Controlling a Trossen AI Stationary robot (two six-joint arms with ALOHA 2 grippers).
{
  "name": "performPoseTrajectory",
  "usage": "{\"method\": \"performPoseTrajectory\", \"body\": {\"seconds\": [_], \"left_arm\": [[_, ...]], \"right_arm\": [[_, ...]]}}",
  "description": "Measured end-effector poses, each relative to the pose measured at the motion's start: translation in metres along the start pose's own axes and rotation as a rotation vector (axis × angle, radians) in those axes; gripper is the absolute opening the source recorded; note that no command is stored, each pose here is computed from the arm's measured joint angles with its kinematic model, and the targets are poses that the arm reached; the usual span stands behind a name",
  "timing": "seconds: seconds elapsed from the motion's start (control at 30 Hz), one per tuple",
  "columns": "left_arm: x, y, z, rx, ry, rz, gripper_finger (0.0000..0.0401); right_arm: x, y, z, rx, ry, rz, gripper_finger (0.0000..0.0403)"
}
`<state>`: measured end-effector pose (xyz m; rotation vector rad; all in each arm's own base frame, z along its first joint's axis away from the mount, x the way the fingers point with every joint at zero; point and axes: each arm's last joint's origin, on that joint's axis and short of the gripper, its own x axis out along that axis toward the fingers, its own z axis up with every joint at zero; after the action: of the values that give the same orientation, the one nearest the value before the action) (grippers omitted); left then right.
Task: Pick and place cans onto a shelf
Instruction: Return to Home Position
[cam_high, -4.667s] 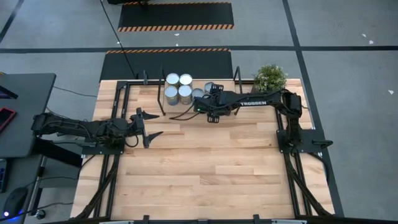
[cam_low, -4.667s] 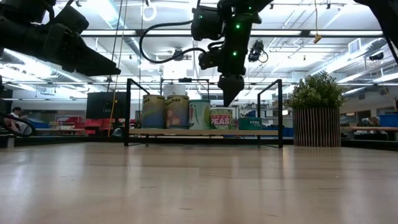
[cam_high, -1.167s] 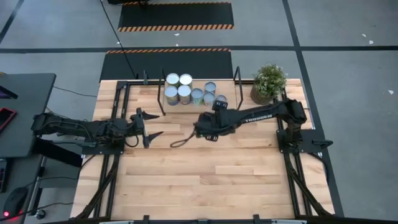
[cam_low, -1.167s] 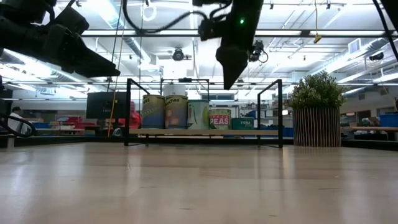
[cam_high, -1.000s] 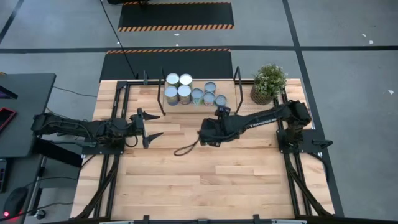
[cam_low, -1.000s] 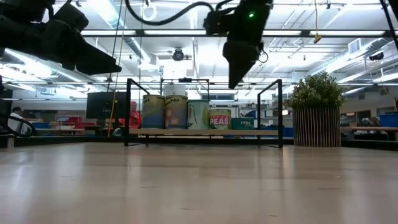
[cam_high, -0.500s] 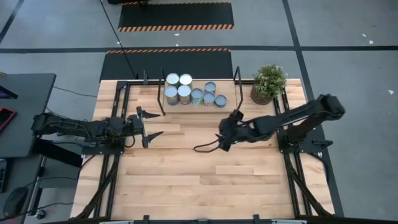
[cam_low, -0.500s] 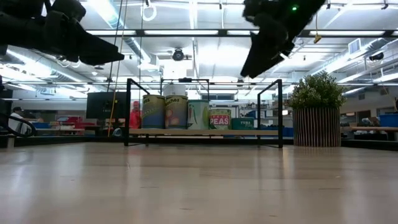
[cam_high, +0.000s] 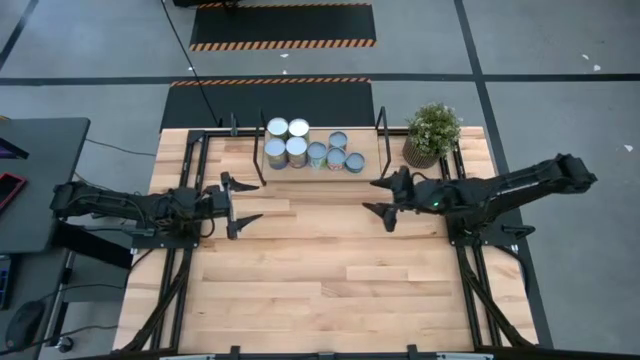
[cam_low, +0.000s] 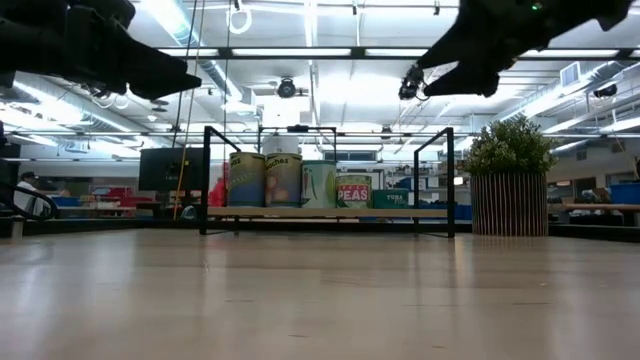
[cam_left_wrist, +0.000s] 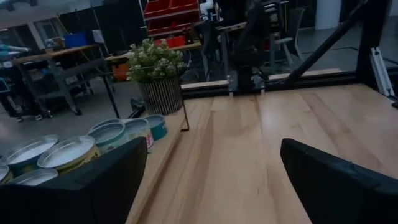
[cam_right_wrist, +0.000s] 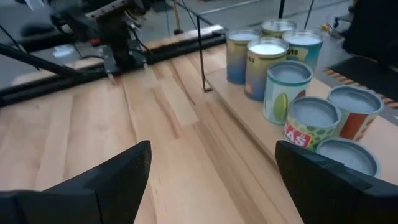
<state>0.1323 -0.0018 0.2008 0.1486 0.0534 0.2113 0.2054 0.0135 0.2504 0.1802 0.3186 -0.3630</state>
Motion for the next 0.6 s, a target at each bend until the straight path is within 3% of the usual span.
{"method": "performPoseTrajectory", "body": {"seconds": [0.17, 0.47, 0.6], "left_arm": [[0.000, -0.001, 0.001, -0.004, -0.013, -0.040, 0.0375], [-0.001, -0.006, 0.004, -0.063, -0.060, -0.227, 0.0375], [-0.001, -0.006, 0.005, -0.095, -0.065, -0.239, 0.0375]], "right_arm": [[-0.015, -0.011, -0.007, -0.003, -0.075, 0.053, 0.0349], [-0.039, -0.026, -0.019, -0.006, -0.210, 0.090, 0.0349], [-0.048, -0.032, -0.025, -0.019, -0.271, 0.108, 0.0349]]}}
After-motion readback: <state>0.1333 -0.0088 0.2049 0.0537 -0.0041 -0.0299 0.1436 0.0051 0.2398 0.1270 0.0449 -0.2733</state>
